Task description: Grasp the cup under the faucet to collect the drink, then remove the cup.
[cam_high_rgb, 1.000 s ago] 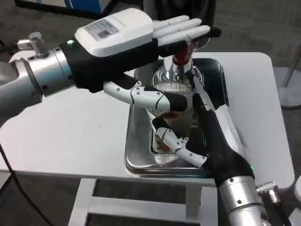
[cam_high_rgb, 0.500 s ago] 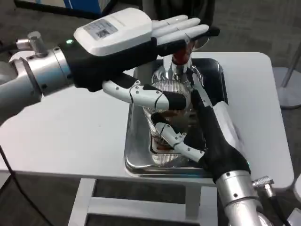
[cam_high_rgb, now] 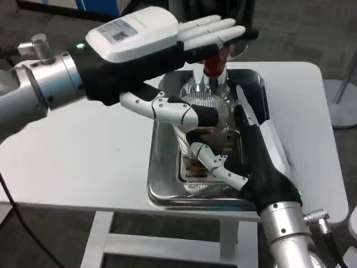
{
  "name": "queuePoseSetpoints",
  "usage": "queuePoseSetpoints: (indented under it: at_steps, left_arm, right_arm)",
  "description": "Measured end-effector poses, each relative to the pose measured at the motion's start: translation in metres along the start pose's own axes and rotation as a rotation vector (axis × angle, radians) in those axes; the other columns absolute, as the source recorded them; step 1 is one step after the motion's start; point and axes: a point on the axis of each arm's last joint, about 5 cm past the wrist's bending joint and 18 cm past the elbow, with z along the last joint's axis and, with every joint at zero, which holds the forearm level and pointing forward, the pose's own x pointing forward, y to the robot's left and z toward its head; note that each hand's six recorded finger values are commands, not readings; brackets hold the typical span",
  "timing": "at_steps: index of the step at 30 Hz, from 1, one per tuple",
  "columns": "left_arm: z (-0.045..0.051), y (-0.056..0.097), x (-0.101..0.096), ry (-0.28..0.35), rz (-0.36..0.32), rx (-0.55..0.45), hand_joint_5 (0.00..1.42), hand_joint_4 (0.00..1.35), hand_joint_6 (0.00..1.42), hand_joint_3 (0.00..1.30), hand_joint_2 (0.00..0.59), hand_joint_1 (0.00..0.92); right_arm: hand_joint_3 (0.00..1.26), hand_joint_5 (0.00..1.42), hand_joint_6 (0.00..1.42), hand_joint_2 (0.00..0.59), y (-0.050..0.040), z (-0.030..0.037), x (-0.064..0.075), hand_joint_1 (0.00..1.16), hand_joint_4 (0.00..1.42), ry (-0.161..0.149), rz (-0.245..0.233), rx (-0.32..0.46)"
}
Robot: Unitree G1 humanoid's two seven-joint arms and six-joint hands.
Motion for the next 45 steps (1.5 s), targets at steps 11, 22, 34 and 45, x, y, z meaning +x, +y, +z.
queuePoseSetpoints:
  at_steps: [11, 22, 34, 45]
  left_arm:
    - [0.0002, -0.0006, 0.0006, -0.008, -0.007, 0.012, 0.0, 0.0, 0.17, 0.07, 0.157, 0.0]
    - [0.0024, 0.0003, 0.0021, -0.024, -0.015, 0.031, 0.0, 0.0, 0.17, 0.08, 0.156, 0.0]
    - [0.0053, 0.0015, 0.003, -0.038, -0.033, 0.06, 0.0, 0.0, 0.17, 0.08, 0.155, 0.0]
    - [0.0058, 0.0014, 0.0034, -0.041, -0.036, 0.065, 0.0, 0.0, 0.17, 0.08, 0.155, 0.0]
  right_arm:
    - [0.0, 0.0, 0.16, 0.297, -0.0005, -0.0015, 0.0, 0.49, 0.0, -0.002, -0.018, 0.003]
    - [0.0, 0.0, 0.16, 0.294, -0.0009, -0.0012, -0.0002, 0.48, 0.0, -0.003, -0.021, 0.006]
    - [0.0, 0.0, 0.16, 0.301, -0.0039, -0.0003, -0.001, 0.47, 0.0, -0.01, -0.032, 0.008]
    - [0.0, 0.0, 0.16, 0.302, -0.0049, -0.001, -0.0011, 0.46, 0.0, -0.007, -0.035, 0.014]
